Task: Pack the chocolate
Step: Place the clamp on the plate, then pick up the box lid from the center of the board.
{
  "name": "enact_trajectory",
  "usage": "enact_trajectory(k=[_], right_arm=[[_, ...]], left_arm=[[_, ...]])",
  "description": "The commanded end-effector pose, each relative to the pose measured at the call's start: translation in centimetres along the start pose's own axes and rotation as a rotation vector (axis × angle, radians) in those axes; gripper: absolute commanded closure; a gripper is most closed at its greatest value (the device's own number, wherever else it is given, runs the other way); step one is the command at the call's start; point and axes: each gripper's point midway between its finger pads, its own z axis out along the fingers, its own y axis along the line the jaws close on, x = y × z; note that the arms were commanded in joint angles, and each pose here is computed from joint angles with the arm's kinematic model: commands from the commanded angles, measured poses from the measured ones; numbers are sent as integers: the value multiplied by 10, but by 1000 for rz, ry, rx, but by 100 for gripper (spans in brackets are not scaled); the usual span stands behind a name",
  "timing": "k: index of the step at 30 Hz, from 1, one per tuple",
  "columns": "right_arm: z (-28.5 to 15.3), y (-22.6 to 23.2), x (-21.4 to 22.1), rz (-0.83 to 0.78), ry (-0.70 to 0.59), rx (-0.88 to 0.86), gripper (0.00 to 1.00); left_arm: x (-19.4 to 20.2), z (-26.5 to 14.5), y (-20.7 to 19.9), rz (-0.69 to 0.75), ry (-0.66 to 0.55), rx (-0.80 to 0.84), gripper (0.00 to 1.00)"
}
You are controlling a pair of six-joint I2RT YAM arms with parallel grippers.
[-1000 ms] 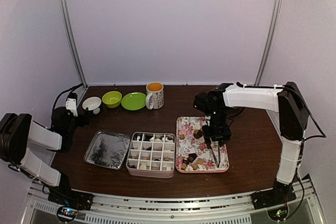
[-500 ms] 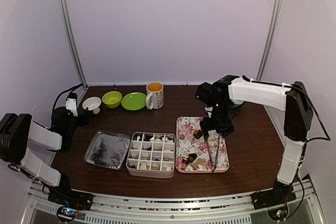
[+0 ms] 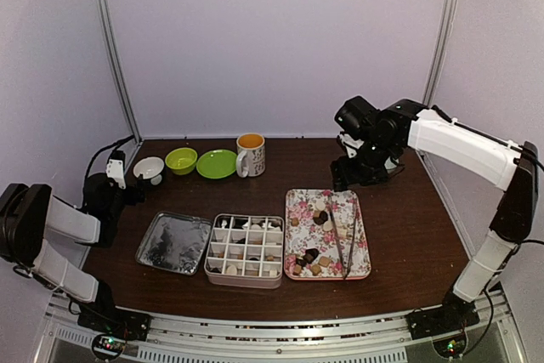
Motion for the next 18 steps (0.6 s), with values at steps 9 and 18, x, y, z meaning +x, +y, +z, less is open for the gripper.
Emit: enact_trajectory(k=[9,18], right_arm=[[-25,2,-58,41,-477,-24,26],[-57,-22,-51,27,-715,-10,26]], left_arm=[[-21,3,6,-19,-70,-19,2],[-21,3,6,-18,-69,-20,2]])
